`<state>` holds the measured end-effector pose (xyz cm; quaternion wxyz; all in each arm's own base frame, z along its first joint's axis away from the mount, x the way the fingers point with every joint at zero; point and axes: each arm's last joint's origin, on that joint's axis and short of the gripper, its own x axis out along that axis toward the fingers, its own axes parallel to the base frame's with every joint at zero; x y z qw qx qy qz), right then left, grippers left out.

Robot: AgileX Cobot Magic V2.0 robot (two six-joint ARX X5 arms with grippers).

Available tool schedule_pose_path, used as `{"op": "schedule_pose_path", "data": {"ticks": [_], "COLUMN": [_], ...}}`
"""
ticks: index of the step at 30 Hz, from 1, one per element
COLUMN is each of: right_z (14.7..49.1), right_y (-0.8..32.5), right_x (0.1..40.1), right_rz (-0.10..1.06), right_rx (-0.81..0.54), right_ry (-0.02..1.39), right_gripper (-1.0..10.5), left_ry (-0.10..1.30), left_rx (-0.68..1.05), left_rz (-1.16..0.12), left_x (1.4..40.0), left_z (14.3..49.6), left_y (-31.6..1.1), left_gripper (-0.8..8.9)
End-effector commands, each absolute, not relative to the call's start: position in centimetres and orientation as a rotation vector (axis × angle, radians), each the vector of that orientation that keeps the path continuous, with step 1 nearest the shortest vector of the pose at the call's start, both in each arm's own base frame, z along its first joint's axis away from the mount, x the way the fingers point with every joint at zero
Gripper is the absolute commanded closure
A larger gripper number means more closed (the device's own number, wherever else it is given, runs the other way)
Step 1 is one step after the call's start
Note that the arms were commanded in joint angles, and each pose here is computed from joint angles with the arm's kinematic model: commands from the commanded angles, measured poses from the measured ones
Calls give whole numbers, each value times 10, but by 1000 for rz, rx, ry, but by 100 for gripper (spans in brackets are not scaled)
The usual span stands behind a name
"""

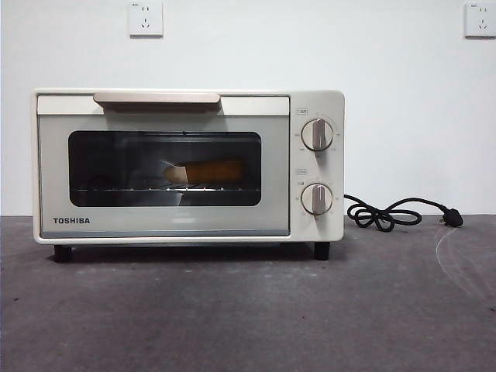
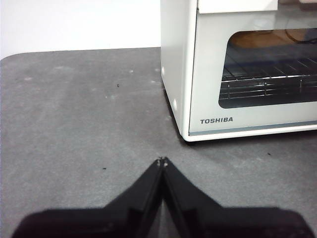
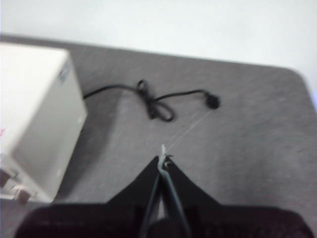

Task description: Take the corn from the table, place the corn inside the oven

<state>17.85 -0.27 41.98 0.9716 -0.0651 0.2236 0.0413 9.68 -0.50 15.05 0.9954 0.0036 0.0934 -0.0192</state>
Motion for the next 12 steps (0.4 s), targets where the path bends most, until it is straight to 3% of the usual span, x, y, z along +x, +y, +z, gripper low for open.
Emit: {"op": "schedule_pose_path", "data": {"ticks": [1, 12], "right_z": [417, 360], "right_y": [-6, -7], "right_x": [170, 151], "right_rz": [70, 57], "right_rx": [-150, -209], "right_ry": [430, 337], "right_gripper": [947, 947], "left_ry": [190, 194], "left_rx": [16, 16], "left_rz": [-35, -35], "left_x": [97, 98], "left_z": [148, 148], "left_y": [-5, -5], "left_gripper": [817, 817]}}
